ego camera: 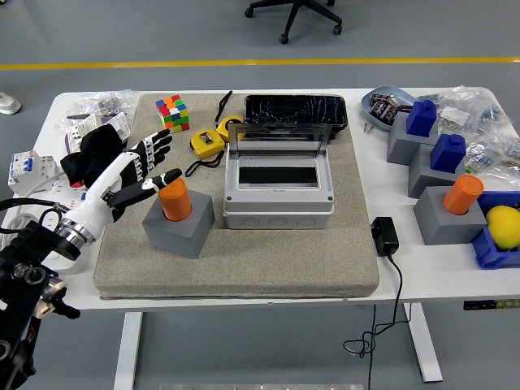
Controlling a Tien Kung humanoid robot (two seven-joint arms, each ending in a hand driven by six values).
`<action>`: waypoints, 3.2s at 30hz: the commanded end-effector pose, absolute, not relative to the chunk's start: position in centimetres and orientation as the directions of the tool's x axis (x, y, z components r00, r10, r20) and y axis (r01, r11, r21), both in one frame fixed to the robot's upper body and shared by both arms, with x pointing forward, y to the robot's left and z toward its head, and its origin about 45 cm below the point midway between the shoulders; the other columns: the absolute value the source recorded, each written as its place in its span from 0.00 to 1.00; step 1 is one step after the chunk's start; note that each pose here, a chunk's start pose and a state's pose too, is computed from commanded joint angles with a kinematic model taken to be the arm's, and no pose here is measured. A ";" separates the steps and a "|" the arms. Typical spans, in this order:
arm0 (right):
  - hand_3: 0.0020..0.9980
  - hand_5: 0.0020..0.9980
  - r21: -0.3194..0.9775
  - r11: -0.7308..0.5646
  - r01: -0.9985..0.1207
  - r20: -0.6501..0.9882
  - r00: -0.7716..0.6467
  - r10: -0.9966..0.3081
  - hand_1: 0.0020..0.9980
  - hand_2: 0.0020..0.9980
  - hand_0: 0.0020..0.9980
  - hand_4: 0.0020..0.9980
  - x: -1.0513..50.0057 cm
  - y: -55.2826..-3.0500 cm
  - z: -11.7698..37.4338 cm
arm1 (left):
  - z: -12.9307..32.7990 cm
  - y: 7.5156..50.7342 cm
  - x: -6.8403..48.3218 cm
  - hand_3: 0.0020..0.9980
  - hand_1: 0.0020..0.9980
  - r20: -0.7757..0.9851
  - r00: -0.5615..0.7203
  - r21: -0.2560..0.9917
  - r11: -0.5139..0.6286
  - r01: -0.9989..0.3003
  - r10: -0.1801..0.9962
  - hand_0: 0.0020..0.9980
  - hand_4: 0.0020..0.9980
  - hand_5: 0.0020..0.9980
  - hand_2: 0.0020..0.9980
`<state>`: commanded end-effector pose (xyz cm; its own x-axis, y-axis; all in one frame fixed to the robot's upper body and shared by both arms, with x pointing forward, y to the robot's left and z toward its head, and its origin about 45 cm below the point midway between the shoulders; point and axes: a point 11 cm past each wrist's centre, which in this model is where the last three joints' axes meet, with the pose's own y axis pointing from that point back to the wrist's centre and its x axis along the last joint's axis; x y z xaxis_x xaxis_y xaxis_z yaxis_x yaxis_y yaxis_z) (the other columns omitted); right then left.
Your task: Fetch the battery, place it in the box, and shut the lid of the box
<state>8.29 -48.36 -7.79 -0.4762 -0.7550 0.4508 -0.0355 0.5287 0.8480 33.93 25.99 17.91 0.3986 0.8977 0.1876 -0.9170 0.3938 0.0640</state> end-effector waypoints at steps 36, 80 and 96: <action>0.87 1.00 0.849 0.526 -0.041 0.448 -0.472 -0.760 0.93 0.89 0.99 1.00 8.4 -48.5 -7.7 | 14.0 24.8 33.2 1.00 1.00 0.080 0.327 0.088 0.320 -0.943 0.942 1.00 1.00 0.30 1.00; 0.84 1.00 0.845 0.533 -0.050 0.448 -0.479 -0.755 0.92 0.88 0.95 1.00 8.8 -48.6 -7.6 | 14.7 23.5 33.5 0.54 0.67 0.099 0.241 0.050 0.237 -0.970 0.965 0.64 1.00 0.12 0.55; 0.84 1.00 0.844 0.535 -0.047 0.451 -0.477 -0.754 0.92 0.88 0.95 1.00 8.8 -48.7 -7.6 | 13.8 22.4 32.9 0.50 0.62 0.094 0.262 0.072 0.256 -0.964 0.961 0.61 1.00 0.10 0.49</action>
